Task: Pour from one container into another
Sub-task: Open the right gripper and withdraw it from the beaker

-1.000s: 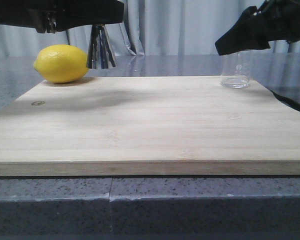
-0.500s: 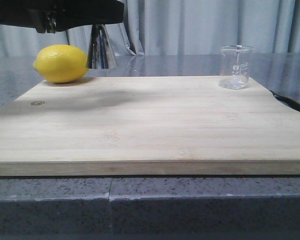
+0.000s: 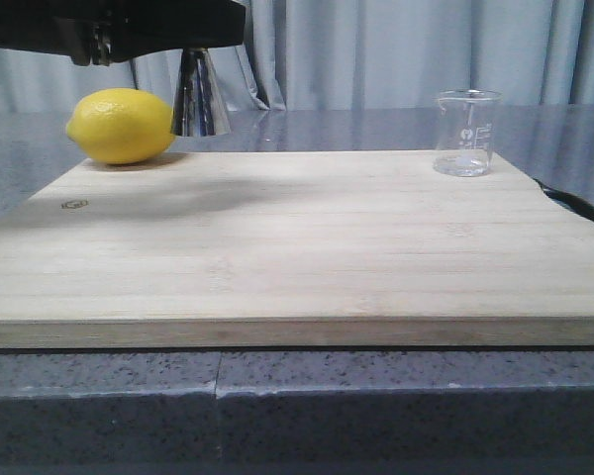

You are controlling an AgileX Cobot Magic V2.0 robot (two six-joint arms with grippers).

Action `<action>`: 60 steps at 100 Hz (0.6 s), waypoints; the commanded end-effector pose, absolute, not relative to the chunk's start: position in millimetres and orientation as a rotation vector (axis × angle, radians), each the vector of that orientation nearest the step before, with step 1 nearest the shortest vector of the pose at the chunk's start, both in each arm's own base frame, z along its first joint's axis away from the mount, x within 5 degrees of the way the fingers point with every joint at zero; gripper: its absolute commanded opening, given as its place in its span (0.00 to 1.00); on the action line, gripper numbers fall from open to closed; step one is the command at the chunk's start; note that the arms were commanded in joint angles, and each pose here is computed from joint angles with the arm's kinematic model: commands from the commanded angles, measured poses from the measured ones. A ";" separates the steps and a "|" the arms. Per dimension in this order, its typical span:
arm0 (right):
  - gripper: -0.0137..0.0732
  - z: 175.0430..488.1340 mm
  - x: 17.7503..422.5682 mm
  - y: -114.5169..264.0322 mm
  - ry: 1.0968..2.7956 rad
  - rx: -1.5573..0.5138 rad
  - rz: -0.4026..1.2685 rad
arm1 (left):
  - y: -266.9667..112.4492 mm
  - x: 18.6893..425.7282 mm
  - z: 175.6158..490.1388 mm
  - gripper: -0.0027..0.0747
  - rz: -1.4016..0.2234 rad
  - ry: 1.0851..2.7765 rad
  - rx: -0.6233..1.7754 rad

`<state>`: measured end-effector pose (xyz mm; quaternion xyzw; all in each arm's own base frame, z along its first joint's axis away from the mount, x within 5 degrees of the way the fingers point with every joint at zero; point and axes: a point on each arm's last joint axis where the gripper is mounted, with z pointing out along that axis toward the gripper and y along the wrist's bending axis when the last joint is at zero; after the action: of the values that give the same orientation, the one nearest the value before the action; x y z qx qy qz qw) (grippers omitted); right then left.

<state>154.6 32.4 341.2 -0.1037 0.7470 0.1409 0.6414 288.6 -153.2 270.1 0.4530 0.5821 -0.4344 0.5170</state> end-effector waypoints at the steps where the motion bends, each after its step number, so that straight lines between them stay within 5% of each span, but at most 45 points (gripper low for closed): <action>1: 0.73 347.2 141.6 25.8 1.640 -0.187 0.252 | -155.5 280.3 304.3 0.30 -1.119 1.231 1.034; 60: 0.73 341.2 129.2 27.1 1.633 -0.157 0.306 | -155.5 280.3 304.3 0.30 -1.119 1.231 1.034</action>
<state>130.1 28.7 331.3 -0.0663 0.7352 0.1506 0.6576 288.6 -153.2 270.1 0.4530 0.5821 -0.4344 0.5170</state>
